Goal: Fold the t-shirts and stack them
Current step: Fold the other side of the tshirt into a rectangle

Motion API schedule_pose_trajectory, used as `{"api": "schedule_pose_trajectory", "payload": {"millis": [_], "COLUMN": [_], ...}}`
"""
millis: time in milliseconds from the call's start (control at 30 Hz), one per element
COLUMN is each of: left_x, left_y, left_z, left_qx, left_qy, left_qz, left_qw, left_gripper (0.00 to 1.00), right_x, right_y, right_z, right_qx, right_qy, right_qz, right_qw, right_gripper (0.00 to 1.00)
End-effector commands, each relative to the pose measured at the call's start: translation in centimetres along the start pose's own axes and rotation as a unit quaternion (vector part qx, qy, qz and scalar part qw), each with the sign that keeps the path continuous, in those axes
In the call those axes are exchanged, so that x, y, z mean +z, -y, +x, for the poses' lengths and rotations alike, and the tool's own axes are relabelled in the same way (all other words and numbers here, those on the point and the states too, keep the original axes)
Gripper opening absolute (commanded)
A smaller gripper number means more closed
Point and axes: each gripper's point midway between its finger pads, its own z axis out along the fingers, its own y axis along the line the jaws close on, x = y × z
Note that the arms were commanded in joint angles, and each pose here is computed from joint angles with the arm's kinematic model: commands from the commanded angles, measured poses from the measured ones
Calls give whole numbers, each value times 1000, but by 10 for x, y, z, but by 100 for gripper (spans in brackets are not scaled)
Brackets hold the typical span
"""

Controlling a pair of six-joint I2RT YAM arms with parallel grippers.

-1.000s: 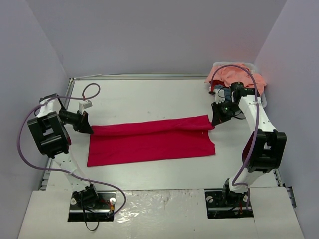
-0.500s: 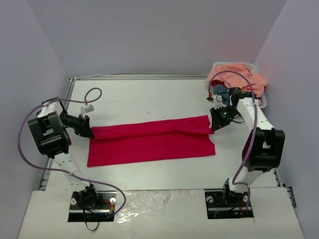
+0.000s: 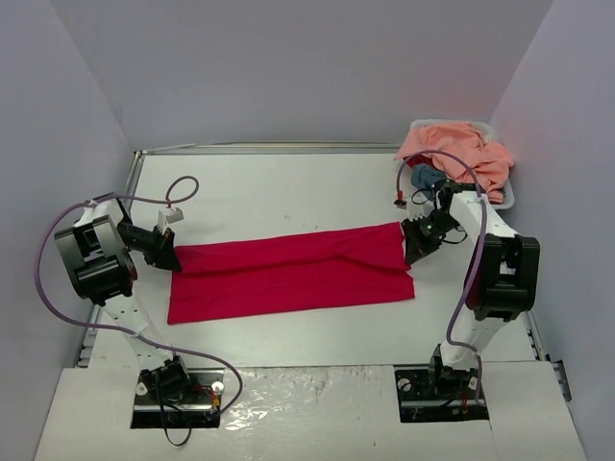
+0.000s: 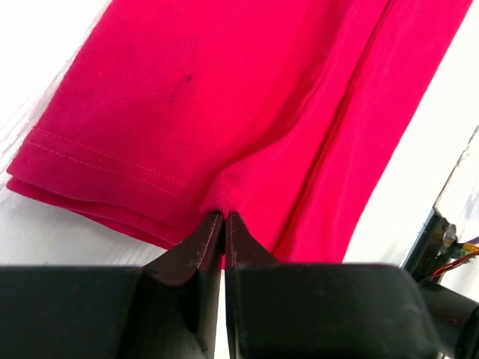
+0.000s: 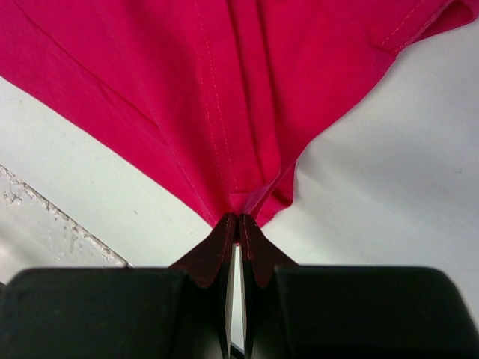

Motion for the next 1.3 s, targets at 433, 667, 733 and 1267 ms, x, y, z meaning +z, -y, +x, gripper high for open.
{"api": "schedule_pose_trajectory", "payload": {"millis": [433, 667, 733, 1267], "left_x": [8, 2, -2, -33], "left_y": [-14, -17, -15, 33], "left_z": [19, 18, 14, -1], "left_qx": [2, 8, 10, 44], "left_qy": [-19, -28, -27, -28], "left_qz": [-20, -39, -40, -36], "left_qw": [1000, 999, 999, 998], "left_gripper": [13, 15, 15, 2], "right_x": [24, 21, 19, -12], "right_y": [3, 0, -2, -15], "right_z": [23, 25, 25, 25], "right_qx": [16, 13, 12, -22], "right_qy": [-43, -41, -41, -21], "right_qz": [-29, -28, -28, -6], "right_qw": [999, 999, 999, 1000], "right_gripper": [7, 19, 21, 32]}}
